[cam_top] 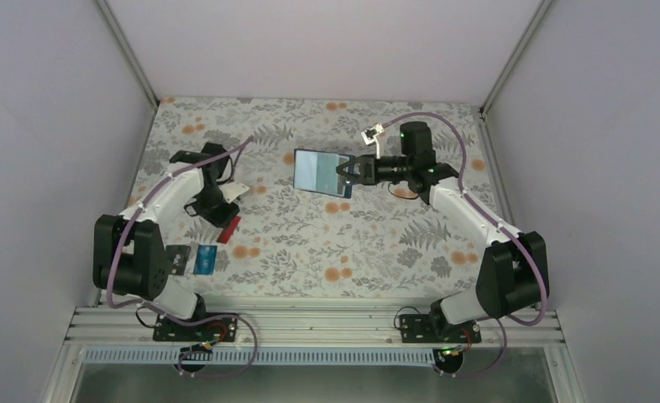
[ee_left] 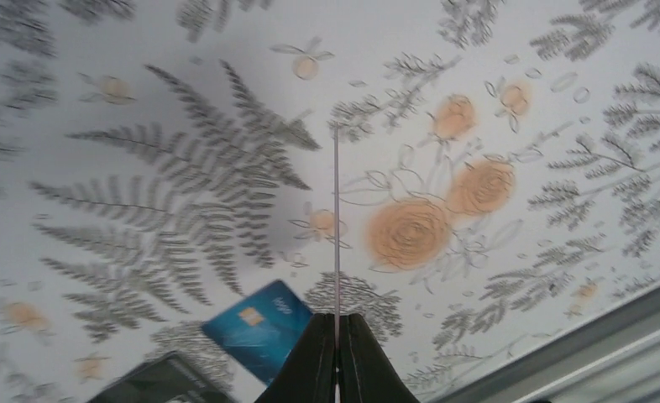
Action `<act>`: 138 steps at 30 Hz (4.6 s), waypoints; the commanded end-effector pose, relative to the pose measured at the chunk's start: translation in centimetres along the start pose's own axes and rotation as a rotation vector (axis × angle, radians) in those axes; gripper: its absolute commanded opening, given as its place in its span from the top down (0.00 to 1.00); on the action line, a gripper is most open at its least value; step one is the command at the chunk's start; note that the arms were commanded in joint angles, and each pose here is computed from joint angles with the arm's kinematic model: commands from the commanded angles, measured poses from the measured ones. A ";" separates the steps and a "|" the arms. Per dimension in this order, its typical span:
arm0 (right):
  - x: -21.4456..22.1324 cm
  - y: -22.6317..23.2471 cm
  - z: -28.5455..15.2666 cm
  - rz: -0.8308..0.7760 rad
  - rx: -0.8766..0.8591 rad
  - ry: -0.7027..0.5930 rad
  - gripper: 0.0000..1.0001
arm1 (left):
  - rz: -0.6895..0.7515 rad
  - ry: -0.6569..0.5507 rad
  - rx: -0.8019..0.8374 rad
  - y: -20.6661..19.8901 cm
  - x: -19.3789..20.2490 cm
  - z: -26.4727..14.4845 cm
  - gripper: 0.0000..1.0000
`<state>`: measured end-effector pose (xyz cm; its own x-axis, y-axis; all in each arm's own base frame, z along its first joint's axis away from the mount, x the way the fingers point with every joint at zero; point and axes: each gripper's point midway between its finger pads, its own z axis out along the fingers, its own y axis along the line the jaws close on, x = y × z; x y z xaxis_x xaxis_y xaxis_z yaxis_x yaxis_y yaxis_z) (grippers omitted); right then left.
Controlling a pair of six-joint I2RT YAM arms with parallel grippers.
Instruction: Take the credit cards out of the card holder
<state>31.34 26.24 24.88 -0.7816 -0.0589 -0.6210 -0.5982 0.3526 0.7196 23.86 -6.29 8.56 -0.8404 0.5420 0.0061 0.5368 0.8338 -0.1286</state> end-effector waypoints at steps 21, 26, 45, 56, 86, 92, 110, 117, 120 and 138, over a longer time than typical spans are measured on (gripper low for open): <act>-1.7 -0.4 0.1 -0.024 0.049 0.024 0.96 | -0.523 0.006 -0.521 20.4 4.4 -3.6 0.98; -3.1 -0.4 -0.2 -0.008 0.094 -0.004 0.96 | -0.530 0.010 -0.522 20.8 3.4 -2.8 0.98; -4.5 0.8 -1.6 -0.055 0.155 -0.038 0.96 | -0.379 0.142 -0.445 17.0 2.0 2.5 0.69; -4.3 0.9 -1.6 -0.054 0.152 -0.031 0.96 | -0.349 -0.076 -0.352 17.6 0.1 -2.4 0.04; -5.2 0.7 -1.2 -0.048 0.148 -0.026 0.96 | -0.554 0.110 -0.319 22.1 10.0 7.0 0.27; -5.0 0.8 -1.2 -0.051 0.145 -0.025 0.96 | -0.556 0.104 -0.295 21.2 10.0 7.1 0.27; -4.4 1.1 -1.5 -0.068 0.142 -0.021 0.96 | -0.537 0.097 -0.317 20.3 10.3 6.1 0.26; -4.9 3.0 -2.0 -0.115 0.089 -0.044 0.96 | -0.539 -0.172 -0.380 23.5 4.8 -2.6 0.24; -5.0 4.2 -2.2 -0.150 0.043 -0.048 0.96 | -0.407 -0.435 -0.287 21.3 -0.6 -9.7 0.22; -3.3 10.9 -1.4 -0.370 -0.234 -0.014 0.96 | 0.479 -1.002 0.596 -10.2 -12.9 -23.5 0.00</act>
<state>29.77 28.12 32.67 -0.6219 -0.1173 -0.7742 -0.7776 0.2089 0.5930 32.30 -16.68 33.24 -0.3905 0.2981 -0.8710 0.8793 0.4010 -0.2570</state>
